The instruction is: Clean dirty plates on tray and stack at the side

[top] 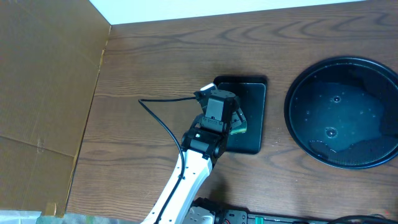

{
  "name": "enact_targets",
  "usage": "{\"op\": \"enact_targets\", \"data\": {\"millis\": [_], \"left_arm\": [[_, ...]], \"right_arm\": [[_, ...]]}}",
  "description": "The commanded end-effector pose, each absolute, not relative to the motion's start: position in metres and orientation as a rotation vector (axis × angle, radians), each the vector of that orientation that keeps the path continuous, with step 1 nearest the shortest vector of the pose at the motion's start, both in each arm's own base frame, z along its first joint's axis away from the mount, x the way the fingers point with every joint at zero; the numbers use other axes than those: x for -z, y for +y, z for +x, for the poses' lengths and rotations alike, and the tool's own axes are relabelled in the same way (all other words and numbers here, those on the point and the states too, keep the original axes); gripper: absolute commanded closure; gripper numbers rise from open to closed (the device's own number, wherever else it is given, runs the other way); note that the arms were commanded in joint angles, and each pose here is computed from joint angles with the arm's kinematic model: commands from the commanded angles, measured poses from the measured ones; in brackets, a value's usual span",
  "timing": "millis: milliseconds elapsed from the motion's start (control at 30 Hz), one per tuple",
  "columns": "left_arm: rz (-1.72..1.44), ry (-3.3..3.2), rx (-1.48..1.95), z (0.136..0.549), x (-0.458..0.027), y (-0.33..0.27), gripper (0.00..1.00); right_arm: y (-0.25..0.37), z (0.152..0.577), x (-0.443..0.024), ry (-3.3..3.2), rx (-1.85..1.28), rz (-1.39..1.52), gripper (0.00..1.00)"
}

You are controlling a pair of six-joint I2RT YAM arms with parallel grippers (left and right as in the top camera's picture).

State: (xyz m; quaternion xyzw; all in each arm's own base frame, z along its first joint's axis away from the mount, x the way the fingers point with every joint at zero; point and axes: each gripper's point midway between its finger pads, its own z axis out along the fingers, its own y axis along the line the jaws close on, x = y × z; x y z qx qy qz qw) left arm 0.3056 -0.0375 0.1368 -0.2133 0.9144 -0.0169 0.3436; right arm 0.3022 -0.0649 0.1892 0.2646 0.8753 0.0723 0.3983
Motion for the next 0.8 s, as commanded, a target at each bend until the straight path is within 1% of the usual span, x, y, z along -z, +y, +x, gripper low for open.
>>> {"op": "enact_targets", "data": {"millis": [0, 100, 200, 767], "left_arm": [[-0.558, 2.367, 0.035, 0.308, -0.140, -0.036, 0.18], [-0.558, 2.367, 0.035, 0.308, -0.140, -0.036, 0.18], [-0.558, 2.367, 0.035, 0.308, -0.140, -0.036, 0.19], [-0.558, 2.367, 0.035, 0.308, -0.140, -0.036, 0.18]], "right_arm": [[-0.023, 0.286, -0.197, 2.238, -0.219, 0.477, 0.01], [0.007, 0.269, -0.196, 2.280, -0.310, 0.416, 0.01], [0.021, 0.254, -0.192, 2.327, -0.334, 0.367, 0.01], [0.017, 0.220, -0.162, 2.506, -0.274, 0.418, 0.01]]}}
